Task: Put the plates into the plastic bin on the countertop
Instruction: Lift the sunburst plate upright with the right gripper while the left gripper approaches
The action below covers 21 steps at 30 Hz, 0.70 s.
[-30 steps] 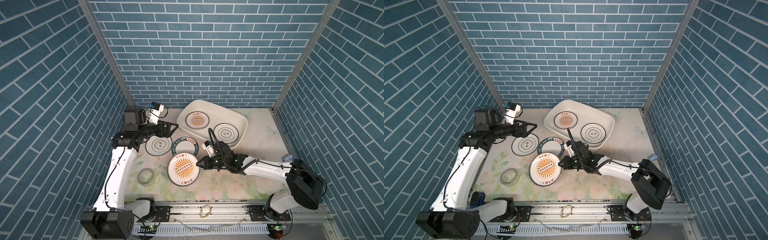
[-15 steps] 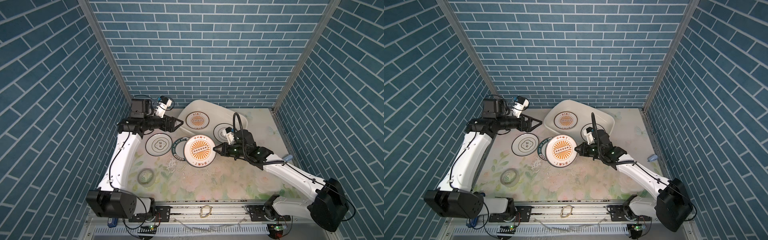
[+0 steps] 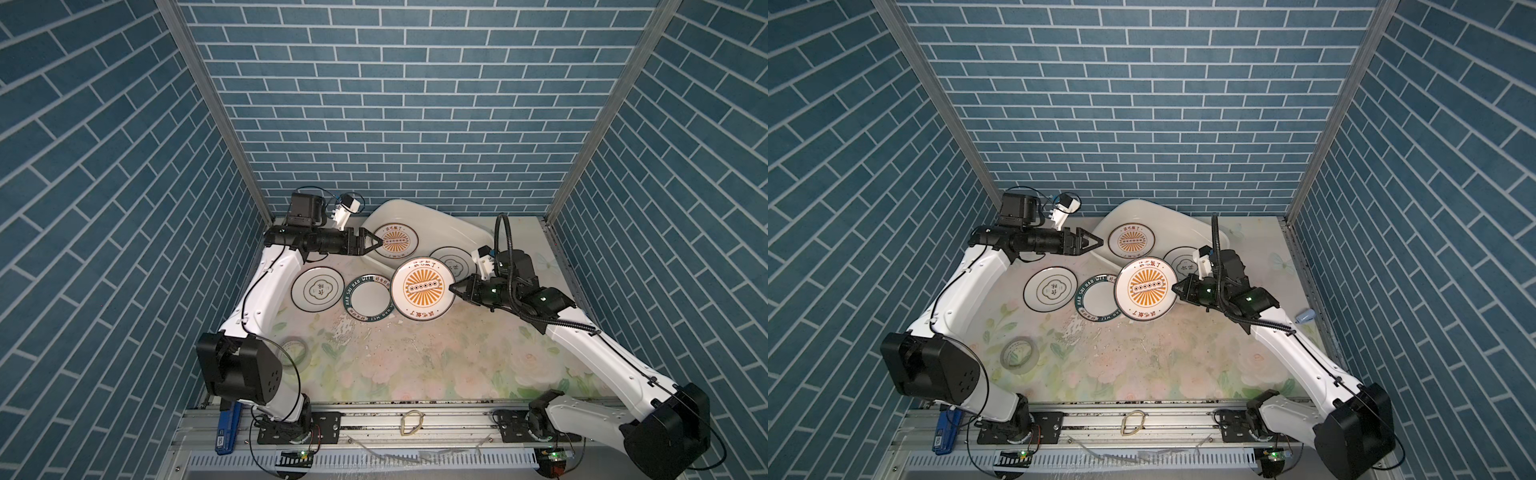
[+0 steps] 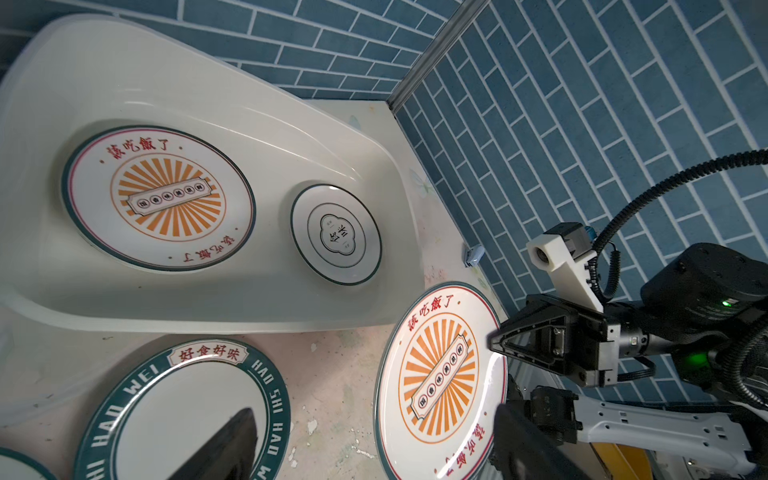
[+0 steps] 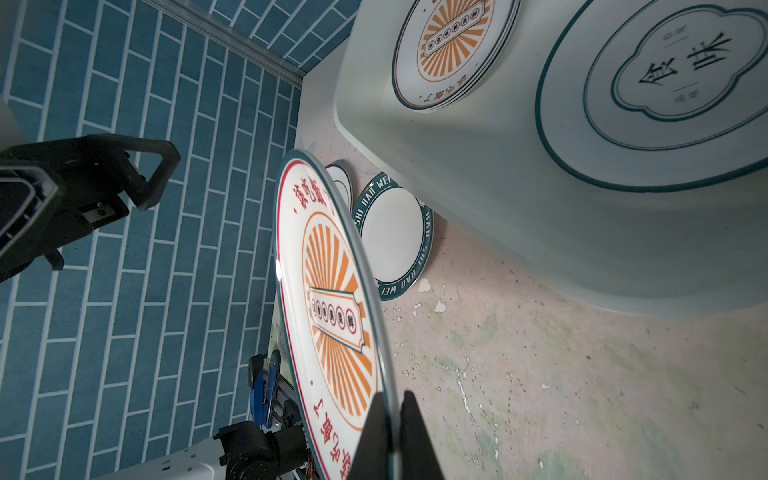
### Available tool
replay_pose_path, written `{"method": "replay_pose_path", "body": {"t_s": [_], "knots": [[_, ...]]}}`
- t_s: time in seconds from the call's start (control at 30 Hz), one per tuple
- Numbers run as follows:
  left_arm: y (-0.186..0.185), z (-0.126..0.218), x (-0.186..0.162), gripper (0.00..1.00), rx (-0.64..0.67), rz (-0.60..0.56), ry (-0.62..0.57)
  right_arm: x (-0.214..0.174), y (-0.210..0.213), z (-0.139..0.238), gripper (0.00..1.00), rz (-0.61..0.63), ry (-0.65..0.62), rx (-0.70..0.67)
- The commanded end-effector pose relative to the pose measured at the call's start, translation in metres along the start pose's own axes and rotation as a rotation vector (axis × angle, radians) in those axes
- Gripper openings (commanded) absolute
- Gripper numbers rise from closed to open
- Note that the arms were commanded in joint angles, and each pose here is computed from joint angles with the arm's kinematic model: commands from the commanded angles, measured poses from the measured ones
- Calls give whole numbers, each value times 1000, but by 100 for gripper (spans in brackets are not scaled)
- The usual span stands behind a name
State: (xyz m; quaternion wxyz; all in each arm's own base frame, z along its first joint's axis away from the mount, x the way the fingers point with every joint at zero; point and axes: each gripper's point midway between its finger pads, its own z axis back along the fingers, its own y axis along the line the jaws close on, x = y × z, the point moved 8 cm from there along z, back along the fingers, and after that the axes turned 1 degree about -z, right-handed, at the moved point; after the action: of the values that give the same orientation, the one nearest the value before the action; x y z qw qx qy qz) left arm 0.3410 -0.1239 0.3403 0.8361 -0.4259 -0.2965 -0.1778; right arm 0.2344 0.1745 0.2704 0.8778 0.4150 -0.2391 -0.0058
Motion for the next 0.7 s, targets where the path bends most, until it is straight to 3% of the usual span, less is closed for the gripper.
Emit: {"method": "replay_pose_path", "body": {"t_s": [0.0,0.13,0.27,0.67], "knots": [[-8,-13,4,90,-76,13,14,15,14,18,0,32,-44,45],[-10,-42,-3,90,-146,76,86,29,12,24,0,13,-66,56],[-12,-66,-13,89,-147,67,147,42,11,31,0,2,-102,62],[-23,-88,-18,72,-227,84,211,61,10,32,0,0,-125,107]]}}
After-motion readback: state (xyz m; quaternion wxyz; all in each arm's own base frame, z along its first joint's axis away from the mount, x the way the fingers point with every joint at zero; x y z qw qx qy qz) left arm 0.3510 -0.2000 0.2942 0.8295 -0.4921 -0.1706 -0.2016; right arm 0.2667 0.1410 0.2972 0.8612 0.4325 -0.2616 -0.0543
